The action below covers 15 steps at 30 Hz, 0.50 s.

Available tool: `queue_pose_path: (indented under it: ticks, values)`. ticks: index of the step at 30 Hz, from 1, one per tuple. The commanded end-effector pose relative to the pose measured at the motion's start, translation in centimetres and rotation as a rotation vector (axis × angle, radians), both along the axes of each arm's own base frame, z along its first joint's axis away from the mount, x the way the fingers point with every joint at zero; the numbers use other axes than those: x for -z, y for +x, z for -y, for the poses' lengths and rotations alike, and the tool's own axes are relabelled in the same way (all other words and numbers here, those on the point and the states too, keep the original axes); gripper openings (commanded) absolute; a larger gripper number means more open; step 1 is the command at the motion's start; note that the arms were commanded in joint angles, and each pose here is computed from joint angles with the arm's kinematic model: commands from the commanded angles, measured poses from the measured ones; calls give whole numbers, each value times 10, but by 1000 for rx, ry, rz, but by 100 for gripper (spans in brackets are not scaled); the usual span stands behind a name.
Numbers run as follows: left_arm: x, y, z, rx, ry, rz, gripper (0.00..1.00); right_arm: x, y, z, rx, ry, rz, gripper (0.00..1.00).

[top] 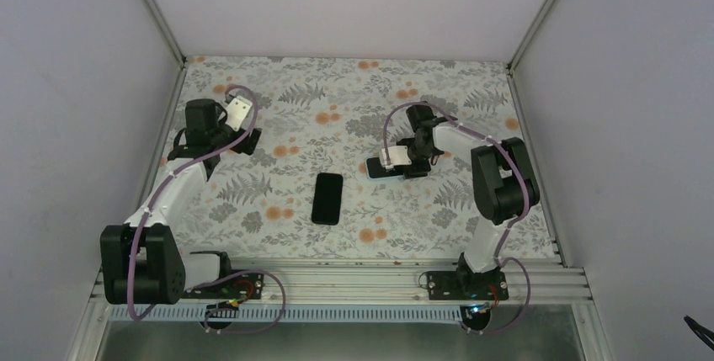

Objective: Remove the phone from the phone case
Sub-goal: Pick up the phone at the center of the board.

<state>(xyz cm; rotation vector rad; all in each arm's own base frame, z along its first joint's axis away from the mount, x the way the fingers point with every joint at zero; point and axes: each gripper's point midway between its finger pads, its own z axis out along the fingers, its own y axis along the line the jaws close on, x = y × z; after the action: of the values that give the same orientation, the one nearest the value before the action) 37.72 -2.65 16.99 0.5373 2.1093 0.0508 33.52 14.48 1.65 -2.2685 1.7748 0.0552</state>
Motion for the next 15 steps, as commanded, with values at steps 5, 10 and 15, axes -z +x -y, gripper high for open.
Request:
queue_pose_path:
  ticks: [5,10,15]
  values:
    - [-13,-2,27,169,-49,-33,100,21,-18,-12,15,56,-112,85]
    - [-16,-5,24,157,-30,-17,100,8,-13,-18,6,96,-91,100]
    - [-10,-10,26,165,-40,-19,100,9,-3,-19,26,78,-153,100]
